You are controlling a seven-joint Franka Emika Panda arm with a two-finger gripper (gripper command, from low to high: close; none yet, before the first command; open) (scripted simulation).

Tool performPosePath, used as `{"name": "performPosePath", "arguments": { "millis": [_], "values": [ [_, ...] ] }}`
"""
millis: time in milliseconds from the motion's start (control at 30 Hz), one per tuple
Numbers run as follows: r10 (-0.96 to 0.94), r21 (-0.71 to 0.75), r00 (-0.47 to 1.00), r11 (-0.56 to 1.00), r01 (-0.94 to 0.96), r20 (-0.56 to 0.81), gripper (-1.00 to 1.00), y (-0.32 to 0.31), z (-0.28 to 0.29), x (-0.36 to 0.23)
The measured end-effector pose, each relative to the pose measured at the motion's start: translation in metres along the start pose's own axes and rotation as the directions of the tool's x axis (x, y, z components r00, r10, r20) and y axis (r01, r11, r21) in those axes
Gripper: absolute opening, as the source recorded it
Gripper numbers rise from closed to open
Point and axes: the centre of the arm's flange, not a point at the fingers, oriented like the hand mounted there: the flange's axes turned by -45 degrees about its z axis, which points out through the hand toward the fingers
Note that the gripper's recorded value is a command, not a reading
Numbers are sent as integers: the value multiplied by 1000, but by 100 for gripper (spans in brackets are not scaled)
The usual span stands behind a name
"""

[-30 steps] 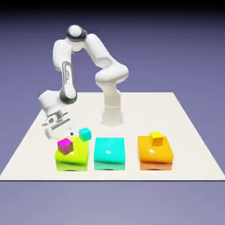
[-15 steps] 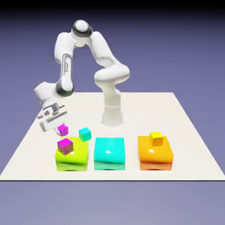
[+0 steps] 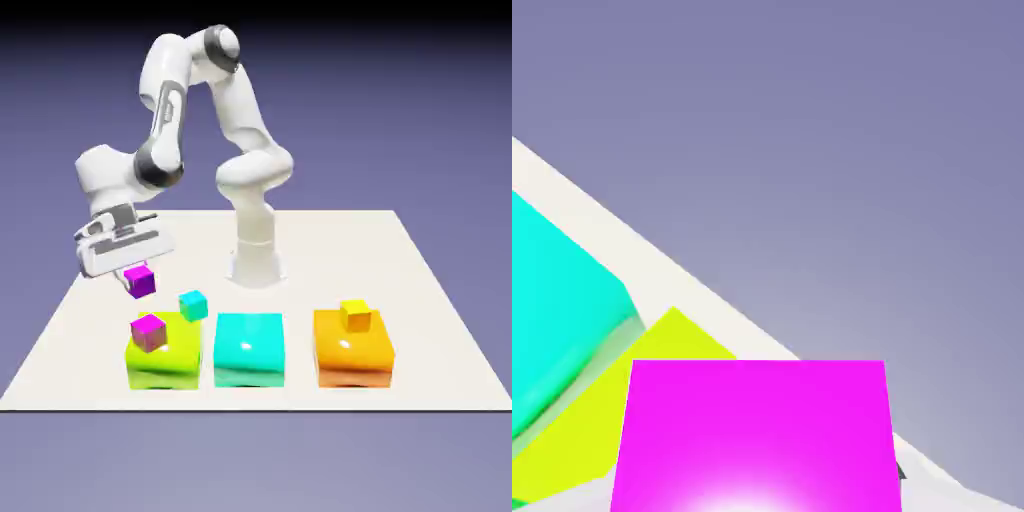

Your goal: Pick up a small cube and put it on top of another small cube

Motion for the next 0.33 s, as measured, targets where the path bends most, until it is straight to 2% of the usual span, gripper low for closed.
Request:
{"name": "performPosePath", "arguments": {
  "millis": [233, 267, 333],
  "values": [
    [0, 3, 1000, 1000, 0, 4, -100, -1, 46, -8],
    [0, 3, 1000, 1000, 0, 6, 100, -2, 50, -9],
    [0, 2, 1000, 1000, 0, 6, 100, -1, 50, -9]
  ]
}}
